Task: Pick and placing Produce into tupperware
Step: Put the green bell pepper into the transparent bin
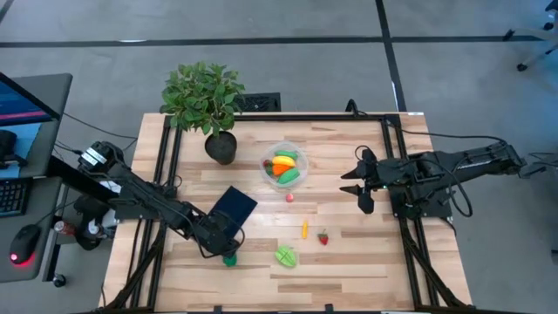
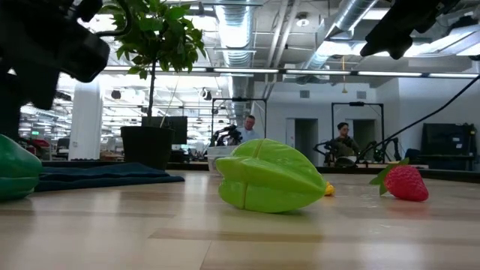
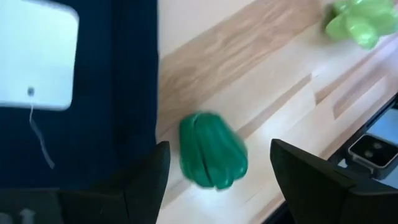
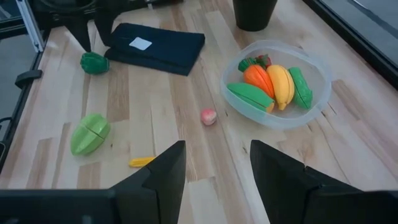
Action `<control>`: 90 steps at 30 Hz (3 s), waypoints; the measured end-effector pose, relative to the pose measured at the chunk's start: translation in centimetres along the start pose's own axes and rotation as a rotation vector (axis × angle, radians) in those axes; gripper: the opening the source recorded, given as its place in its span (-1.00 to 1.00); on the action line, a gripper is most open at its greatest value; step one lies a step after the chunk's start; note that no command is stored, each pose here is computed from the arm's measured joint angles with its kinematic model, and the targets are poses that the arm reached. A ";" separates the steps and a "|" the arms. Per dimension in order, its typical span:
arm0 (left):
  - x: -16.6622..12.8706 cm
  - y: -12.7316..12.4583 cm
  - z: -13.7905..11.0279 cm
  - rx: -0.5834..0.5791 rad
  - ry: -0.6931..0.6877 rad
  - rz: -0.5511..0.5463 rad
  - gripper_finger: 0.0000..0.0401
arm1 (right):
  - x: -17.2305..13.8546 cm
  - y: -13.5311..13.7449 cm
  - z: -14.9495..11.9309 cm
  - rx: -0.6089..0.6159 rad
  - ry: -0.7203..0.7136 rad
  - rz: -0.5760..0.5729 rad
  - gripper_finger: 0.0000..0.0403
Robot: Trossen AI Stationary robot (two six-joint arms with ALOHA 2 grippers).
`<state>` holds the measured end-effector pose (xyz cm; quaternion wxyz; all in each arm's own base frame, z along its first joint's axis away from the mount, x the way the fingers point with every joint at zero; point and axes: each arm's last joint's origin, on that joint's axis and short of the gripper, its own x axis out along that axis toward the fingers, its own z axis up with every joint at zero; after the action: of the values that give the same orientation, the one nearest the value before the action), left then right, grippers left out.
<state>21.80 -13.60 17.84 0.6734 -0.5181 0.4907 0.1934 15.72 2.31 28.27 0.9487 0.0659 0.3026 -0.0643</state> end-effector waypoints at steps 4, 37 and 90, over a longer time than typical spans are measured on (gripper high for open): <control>0.0 0.1 0.0 -0.025 0.010 0.006 0.33 | 0.0 0.0 0.0 0.000 0.000 0.000 -0.14; 4.0 -0.3 -0.6 -0.007 0.135 0.008 0.54 | 0.0 0.0 0.0 -0.016 0.001 -0.001 -0.14; 4.0 -0.2 -0.5 0.094 0.127 0.013 0.54 | 0.0 -0.1 0.0 -0.047 -0.009 -0.039 -0.14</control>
<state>23.49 -15.15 14.52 0.6633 -0.4937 0.5443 0.1414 15.72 2.19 28.27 0.9498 0.0376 0.3012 -0.0760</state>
